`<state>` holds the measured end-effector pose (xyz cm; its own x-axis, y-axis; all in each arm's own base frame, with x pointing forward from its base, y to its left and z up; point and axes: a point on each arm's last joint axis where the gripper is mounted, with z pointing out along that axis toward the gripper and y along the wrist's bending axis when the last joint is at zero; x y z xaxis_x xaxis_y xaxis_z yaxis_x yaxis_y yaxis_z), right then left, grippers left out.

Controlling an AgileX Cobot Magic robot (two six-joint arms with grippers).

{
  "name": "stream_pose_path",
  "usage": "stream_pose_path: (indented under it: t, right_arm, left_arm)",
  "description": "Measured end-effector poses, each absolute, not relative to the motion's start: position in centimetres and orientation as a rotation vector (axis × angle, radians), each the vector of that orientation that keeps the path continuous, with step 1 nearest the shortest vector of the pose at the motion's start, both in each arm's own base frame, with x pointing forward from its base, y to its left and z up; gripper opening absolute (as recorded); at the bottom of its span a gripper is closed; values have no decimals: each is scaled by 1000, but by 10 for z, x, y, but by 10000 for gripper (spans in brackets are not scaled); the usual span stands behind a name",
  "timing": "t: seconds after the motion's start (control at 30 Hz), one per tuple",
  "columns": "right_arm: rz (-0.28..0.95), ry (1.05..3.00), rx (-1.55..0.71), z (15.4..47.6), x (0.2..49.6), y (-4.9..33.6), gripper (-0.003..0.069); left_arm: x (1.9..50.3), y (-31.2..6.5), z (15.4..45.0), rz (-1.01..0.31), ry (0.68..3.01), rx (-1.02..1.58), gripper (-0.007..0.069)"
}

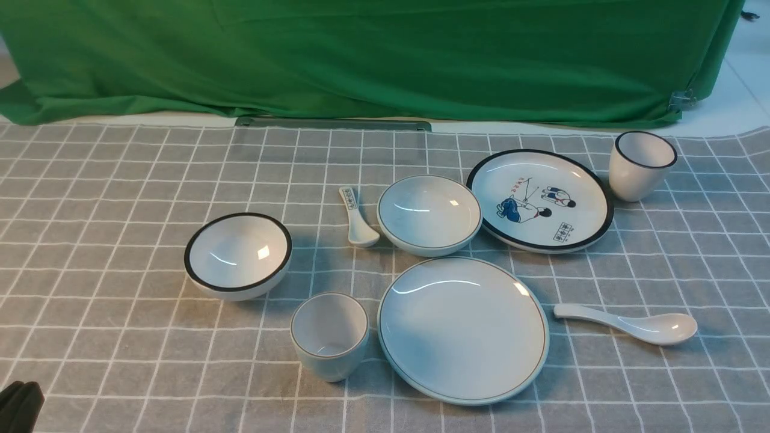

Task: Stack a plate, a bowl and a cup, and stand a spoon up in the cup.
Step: Use the left arm to grab a blue rice bowl

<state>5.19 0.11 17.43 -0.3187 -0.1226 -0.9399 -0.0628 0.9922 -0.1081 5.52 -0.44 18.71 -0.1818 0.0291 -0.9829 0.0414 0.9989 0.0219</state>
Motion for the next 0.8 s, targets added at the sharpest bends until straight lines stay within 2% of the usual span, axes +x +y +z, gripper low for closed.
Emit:
stream_pose_path:
  t: [0.43,0.53,0.67,0.8]
  right_arm:
    - [-60,1897,-134,174,52,1,242]
    - [-60,1897,-134,174,52,1,242]
    - [-60,1897,-134,174,52,1,242]
    - [-60,1897,-134,174,52,1,242]
  left_arm:
    - [56,-4,189,16,1738,55,13]
    - [56,-4,191,-22,1707,26,13]
    - [57,-2,204,-208,1560,-187,13]
    - [56,5,215,-237,1419,-301,13]
